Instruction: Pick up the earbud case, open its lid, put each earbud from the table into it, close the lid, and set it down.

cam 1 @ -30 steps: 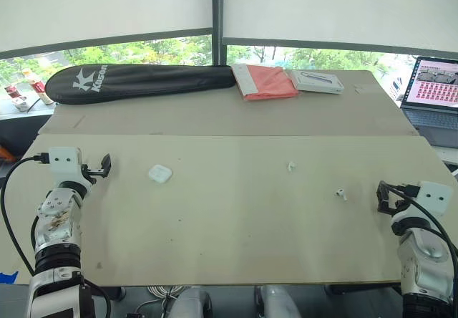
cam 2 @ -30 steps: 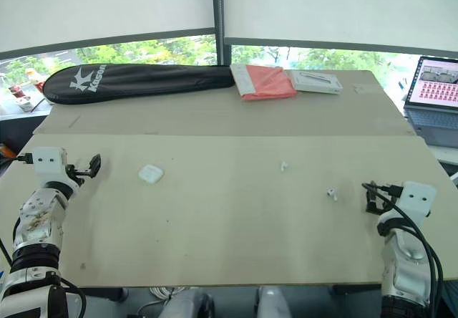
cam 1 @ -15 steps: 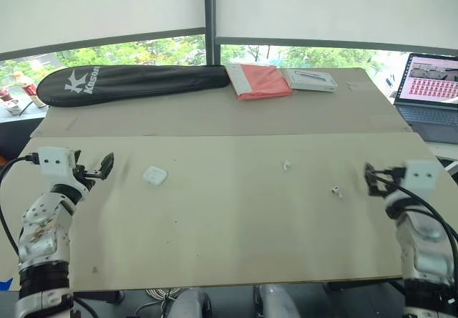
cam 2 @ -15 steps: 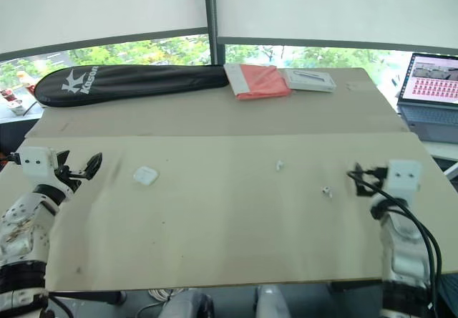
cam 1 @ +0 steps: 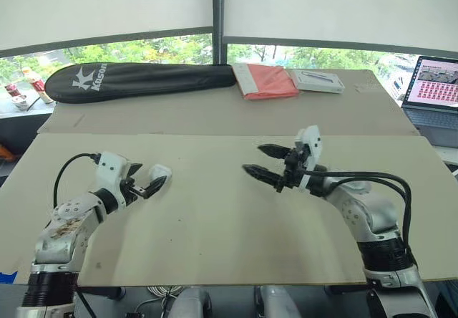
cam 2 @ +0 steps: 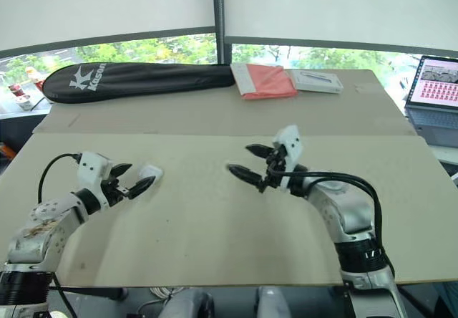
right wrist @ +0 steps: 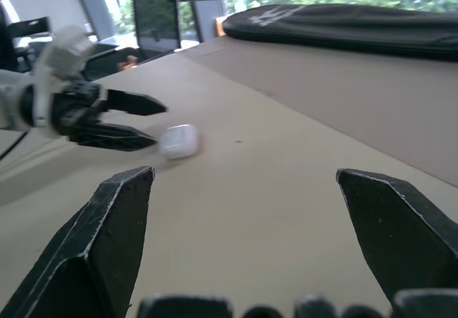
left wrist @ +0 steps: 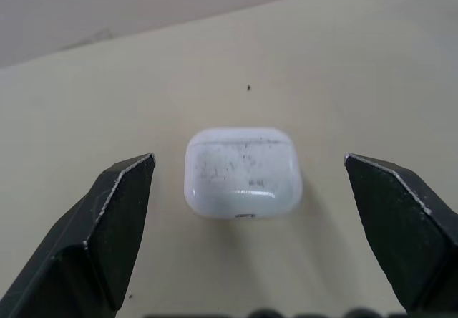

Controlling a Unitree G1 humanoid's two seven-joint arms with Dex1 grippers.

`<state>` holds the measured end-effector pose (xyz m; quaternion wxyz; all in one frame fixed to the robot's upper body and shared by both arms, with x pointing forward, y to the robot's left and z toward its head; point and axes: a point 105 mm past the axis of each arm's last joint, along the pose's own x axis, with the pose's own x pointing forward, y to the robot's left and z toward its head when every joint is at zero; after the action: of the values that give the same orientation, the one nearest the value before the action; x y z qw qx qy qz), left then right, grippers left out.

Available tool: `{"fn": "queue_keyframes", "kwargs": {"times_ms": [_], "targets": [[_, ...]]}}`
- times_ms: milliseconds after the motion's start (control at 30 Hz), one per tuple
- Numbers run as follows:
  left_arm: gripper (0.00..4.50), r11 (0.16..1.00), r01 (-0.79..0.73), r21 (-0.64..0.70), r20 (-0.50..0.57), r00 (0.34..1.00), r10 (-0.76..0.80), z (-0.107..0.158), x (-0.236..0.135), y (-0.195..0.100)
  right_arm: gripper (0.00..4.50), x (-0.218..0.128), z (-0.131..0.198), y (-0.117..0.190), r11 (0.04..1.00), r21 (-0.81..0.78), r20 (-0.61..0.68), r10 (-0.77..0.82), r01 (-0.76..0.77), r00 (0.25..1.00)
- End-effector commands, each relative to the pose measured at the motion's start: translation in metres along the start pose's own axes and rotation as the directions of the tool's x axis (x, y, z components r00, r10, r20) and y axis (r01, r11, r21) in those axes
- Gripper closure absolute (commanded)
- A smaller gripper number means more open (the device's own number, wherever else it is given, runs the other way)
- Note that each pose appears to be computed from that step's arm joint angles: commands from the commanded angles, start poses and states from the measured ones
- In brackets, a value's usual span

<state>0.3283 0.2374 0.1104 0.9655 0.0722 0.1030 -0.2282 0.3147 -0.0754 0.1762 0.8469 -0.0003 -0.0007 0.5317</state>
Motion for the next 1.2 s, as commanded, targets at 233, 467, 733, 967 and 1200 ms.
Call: {"fn": "queue_keyframes", "kwargs": {"times_ms": [233,467,733,967,1200], "targets": [[0.03,1.000,0.012,0.020,0.007,1.000,-0.012,-0.011,0.018,-0.006,0.00,0.000,0.020,0.013,0.999,-0.048,0.019,0.020,-0.019,1.000],[0.26,0.999,0.003,0.046,0.022,1.000,-0.004,-0.005,0.028,0.000,0.00,-0.002,0.022,0.013,0.999,-0.053,0.017,-0.004,0.005,1.000],[1.91,0.993,0.031,0.112,0.048,0.998,-0.037,0.005,0.031,0.001,0.00,-0.007,0.017,0.006,0.999,-0.021,0.029,-0.045,0.046,0.999],[1.91,0.792,-0.027,0.610,0.343,0.910,-0.234,0.086,0.040,-0.047,0.00,-0.006,0.020,-0.012,0.994,0.085,0.013,-0.067,0.065,0.998],[1.91,0.498,-0.146,0.855,0.423,0.752,-0.505,0.115,0.043,-0.098,0.00,0.021,0.029,0.010,0.973,0.191,0.052,0.126,-0.133,0.991]]}}
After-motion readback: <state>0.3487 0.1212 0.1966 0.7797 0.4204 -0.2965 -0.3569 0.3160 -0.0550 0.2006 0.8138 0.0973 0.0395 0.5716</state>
